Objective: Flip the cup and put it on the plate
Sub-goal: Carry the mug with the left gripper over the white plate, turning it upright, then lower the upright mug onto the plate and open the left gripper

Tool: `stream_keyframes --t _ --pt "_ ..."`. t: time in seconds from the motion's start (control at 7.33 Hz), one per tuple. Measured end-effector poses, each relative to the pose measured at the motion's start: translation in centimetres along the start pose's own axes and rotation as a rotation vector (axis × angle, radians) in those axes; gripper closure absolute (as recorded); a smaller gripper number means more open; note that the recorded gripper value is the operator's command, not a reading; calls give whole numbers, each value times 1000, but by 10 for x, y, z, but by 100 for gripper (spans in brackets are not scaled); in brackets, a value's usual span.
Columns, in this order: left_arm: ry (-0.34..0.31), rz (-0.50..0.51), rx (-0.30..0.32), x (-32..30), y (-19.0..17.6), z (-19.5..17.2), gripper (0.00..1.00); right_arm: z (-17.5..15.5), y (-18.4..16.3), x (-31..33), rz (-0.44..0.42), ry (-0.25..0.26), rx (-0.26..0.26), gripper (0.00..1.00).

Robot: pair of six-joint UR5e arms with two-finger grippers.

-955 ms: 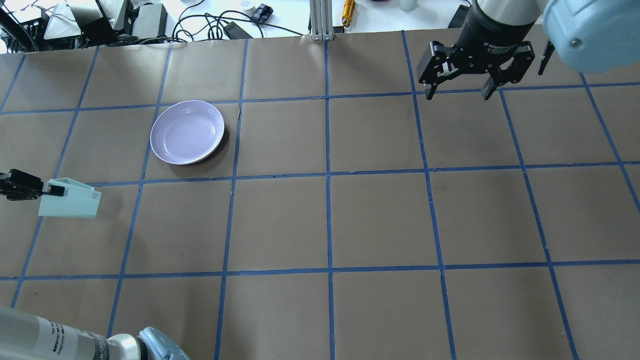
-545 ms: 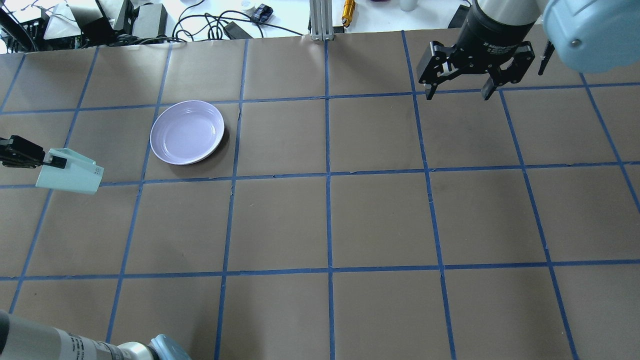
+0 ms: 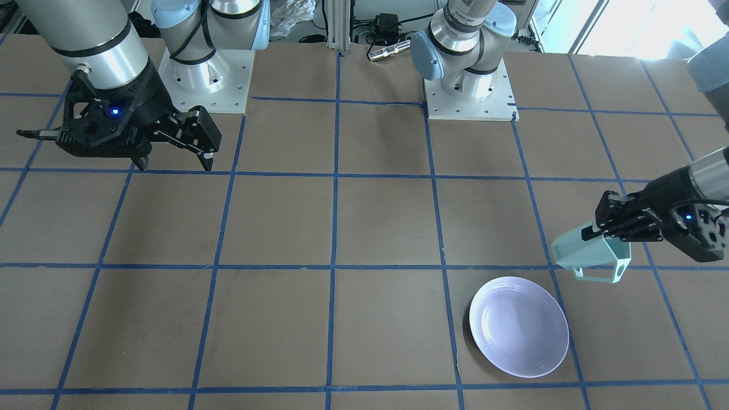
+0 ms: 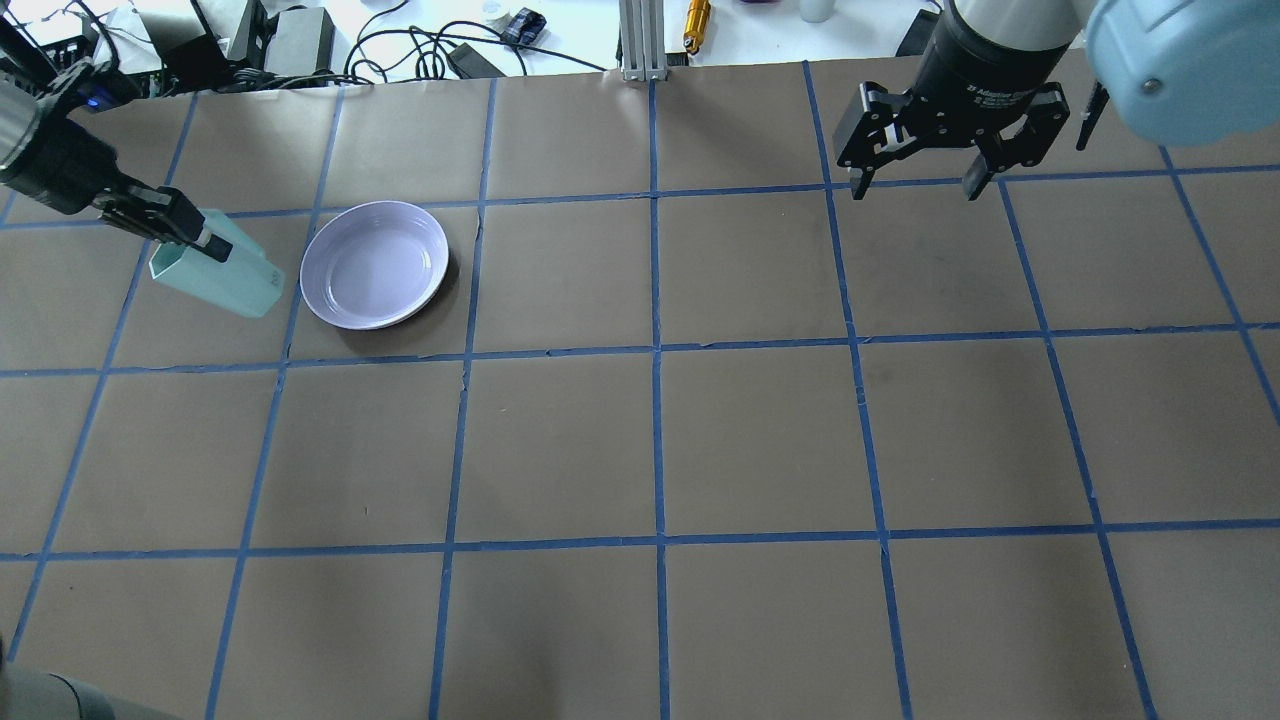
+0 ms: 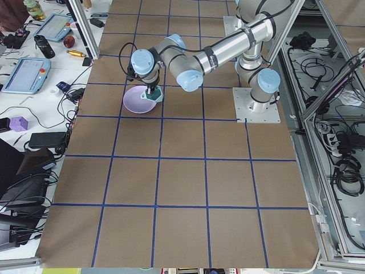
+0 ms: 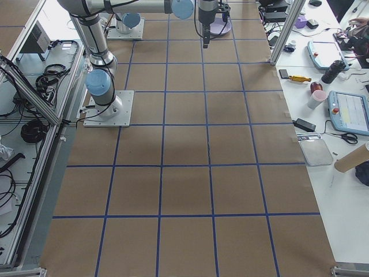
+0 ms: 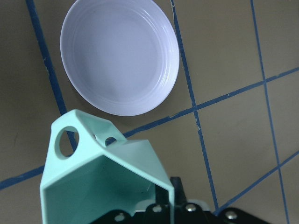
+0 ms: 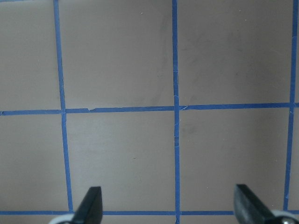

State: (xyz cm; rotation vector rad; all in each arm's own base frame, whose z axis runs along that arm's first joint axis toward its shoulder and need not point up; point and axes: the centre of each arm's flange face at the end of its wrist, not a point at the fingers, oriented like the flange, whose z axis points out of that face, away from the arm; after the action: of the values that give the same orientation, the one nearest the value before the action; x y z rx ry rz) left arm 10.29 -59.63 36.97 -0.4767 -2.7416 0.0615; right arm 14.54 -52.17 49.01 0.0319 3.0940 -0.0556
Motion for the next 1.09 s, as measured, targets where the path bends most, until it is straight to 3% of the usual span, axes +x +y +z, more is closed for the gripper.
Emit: stream_keyframes --t 0.41,0.82,1.09 --pt "-222 190 -51 69 -64 52 100 0 0 0 0 0 -1 0" --pt "-297 255 -46 73 -75 117 100 0 0 0 -2 0 0 0" --pt "-354 259 -75 66 -71 137 100 0 0 0 -1 0 0 0"
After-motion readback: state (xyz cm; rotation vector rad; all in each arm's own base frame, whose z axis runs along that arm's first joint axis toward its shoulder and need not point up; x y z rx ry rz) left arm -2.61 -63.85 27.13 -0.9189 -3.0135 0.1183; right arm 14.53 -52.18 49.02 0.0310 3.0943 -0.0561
